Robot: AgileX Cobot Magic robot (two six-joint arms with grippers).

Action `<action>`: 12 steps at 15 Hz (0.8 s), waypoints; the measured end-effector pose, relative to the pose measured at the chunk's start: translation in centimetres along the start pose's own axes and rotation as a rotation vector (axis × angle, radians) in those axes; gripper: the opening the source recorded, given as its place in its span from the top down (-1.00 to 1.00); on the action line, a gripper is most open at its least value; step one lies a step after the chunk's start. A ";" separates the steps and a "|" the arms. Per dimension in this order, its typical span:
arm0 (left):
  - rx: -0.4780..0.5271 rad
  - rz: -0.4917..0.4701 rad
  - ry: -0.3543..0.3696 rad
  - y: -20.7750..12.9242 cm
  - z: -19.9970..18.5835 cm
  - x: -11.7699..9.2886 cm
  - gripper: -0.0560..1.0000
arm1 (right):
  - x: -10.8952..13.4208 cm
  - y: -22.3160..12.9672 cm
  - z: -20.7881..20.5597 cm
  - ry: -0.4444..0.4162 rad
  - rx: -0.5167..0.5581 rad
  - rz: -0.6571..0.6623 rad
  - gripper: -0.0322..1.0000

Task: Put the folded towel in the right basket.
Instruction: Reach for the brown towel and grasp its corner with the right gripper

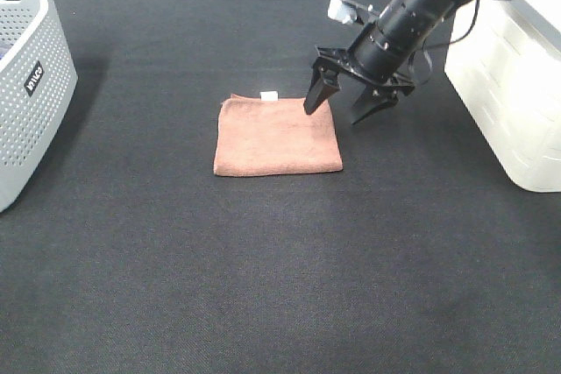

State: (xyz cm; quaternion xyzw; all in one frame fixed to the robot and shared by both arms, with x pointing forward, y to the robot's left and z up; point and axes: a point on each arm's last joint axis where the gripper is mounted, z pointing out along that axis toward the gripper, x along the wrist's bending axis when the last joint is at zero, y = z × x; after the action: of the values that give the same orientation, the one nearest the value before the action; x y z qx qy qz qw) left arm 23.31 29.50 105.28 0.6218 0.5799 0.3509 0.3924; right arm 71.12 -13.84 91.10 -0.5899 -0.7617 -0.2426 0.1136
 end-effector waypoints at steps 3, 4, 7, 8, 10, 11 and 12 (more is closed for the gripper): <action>0.000 0.000 0.000 0.0 0.0 0.0 -0.77 | -0.6 -0.1 1.6 0.040 0.004 0.020 -0.51; 0.000 0.000 0.000 0.0 0.0 0.0 -0.77 | -0.6 -0.1 1.6 0.040 0.004 0.020 -0.51; 0.000 0.000 0.000 0.0 0.0 0.0 -0.77 | -1.3 -0.4 3.0 0.051 0.019 0.021 -0.51; 0.000 0.000 0.000 0.0 0.0 0.0 -0.77 | -1.3 -0.4 3.1 0.057 0.017 0.023 -0.50; 0.000 0.000 0.000 0.0 0.0 0.0 -0.77 | -1.3 -0.3 3.1 0.058 0.004 0.022 -0.49; 0.000 0.000 0.000 0.0 0.0 0.0 -0.77 | -1.3 -0.2 3.2 0.061 -0.004 0.021 -0.40; 0.000 0.000 0.000 0.0 0.0 0.0 -0.77 | -1.4 -0.3 3.5 0.072 -0.004 0.025 -0.25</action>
State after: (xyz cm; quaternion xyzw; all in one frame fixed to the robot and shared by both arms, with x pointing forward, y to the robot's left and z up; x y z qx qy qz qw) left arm 23.31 29.50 105.28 0.6218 0.5799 0.3509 0.3924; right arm 71.63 -13.28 87.44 -0.5903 -0.7493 -0.2640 0.1429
